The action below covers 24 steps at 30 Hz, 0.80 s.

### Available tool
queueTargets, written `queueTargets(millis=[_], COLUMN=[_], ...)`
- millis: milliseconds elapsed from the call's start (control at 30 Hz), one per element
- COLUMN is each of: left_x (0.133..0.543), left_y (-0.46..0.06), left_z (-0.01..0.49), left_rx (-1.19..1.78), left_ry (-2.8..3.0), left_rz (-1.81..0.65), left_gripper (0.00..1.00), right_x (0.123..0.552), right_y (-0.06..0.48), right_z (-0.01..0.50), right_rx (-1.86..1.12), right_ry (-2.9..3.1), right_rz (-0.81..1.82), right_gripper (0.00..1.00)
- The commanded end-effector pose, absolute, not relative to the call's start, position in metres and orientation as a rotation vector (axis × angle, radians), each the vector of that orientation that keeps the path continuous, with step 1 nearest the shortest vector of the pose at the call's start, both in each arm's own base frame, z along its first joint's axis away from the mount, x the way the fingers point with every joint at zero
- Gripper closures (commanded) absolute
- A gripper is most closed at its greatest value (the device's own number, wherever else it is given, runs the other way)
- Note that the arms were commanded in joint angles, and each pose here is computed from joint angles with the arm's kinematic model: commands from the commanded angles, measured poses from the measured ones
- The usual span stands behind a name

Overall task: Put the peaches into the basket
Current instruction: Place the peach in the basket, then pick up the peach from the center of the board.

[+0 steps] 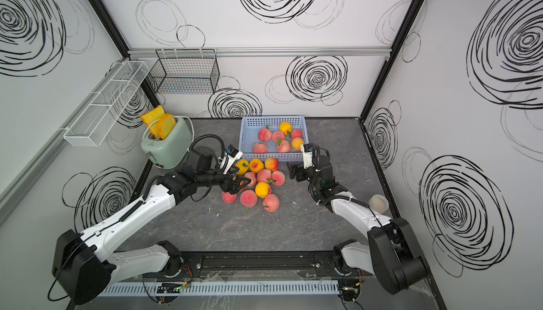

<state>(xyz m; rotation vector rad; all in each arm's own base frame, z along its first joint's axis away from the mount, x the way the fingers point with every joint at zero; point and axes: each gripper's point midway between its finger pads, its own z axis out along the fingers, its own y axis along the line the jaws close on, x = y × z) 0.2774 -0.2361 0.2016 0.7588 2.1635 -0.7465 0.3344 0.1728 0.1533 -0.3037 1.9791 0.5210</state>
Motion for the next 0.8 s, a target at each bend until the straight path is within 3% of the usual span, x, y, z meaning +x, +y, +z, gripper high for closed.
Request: queueTargets(millis=[0, 333, 767], left_x=[0.297, 0.290, 0.279], left_y=[-0.225, -0.181, -0.162], left_z=[0.186, 0.125, 0.080], left_rx=[0.597, 0.303, 0.145], left_ry=[2.223, 2.472, 2.579], left_rz=[-0.677, -0.482, -0.418], left_gripper=[0.13, 0.13, 0.16], right_x=[0.304, 0.212, 0.196], right_y=[0.198, 0.221, 0.238], right_z=[0.155, 0.130, 0.141], right_rx=[-0.414, -0.645, -0.757], right_ry=[1.899, 1.825, 1.737], right_rz=[0.608, 0.761, 0.780], right_gripper=[0.11, 0.13, 0.13])
